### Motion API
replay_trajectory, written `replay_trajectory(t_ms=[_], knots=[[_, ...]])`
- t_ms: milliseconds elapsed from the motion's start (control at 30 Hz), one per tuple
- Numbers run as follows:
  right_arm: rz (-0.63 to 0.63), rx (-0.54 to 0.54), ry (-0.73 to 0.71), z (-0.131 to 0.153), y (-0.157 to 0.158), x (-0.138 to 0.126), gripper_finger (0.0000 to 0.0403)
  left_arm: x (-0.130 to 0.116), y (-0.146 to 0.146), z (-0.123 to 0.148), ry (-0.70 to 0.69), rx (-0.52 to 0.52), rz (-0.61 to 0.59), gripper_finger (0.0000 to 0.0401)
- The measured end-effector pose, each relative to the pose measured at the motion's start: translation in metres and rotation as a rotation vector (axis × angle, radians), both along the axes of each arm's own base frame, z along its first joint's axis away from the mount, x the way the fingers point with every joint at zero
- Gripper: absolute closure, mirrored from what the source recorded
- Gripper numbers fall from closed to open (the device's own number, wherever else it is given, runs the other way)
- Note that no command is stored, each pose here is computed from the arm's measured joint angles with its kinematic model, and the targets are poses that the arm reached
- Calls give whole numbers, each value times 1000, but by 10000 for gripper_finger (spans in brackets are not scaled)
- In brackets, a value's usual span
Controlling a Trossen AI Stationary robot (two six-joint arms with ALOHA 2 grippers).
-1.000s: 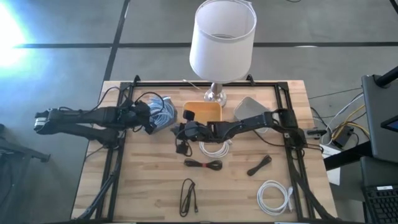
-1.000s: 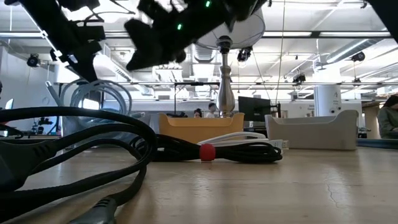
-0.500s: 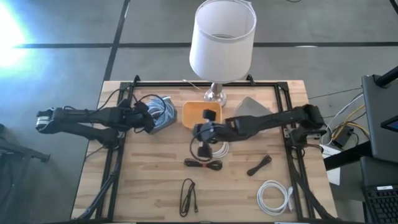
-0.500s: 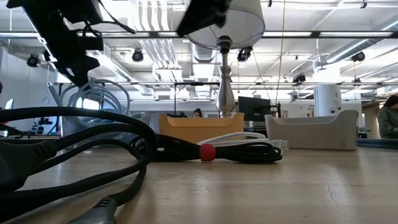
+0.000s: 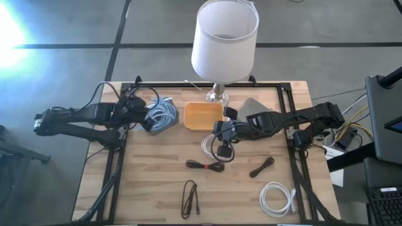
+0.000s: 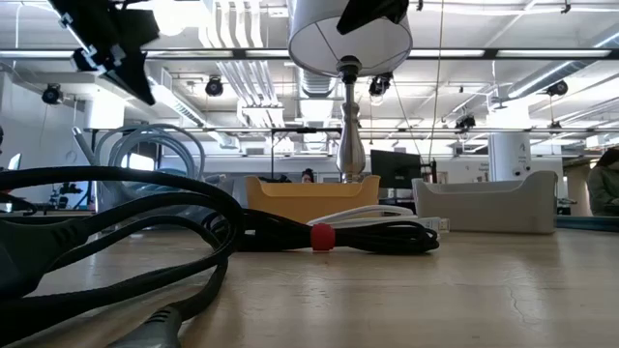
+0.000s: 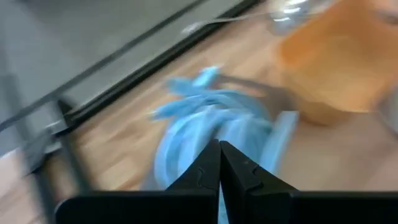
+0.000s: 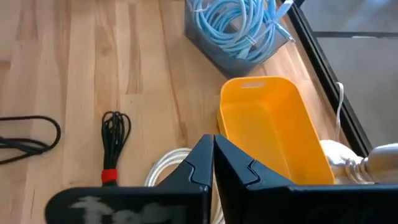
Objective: Sort HDMI cables
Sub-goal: Put the blue HDMI cable into the black bin
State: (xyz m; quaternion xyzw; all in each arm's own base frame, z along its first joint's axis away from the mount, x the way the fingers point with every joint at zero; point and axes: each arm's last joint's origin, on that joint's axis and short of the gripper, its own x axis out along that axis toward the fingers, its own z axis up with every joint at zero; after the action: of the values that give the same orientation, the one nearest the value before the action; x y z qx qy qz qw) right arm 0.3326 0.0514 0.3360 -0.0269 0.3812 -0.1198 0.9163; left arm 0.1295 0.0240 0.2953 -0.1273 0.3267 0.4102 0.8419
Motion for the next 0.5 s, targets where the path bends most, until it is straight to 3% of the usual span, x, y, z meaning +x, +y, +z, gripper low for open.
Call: replay_trajectory(t_ms=[133, 200, 333, 500], knots=[[-2, -6, 28, -10, -1, -2, 394, 13, -7, -6, -24, -88, -226, 398], [-2, -9, 48, -16, -1, -3, 394, 19, -9, -15, -21, -128, -278, 398], [-1, -12, 66, -22, -1, -2, 394, 22, -8, -38, 75, -158, -264, 397], [-1, -14, 74, -26, -1, -3, 394, 16, -4, -48, 154, -77, -133, 397]])
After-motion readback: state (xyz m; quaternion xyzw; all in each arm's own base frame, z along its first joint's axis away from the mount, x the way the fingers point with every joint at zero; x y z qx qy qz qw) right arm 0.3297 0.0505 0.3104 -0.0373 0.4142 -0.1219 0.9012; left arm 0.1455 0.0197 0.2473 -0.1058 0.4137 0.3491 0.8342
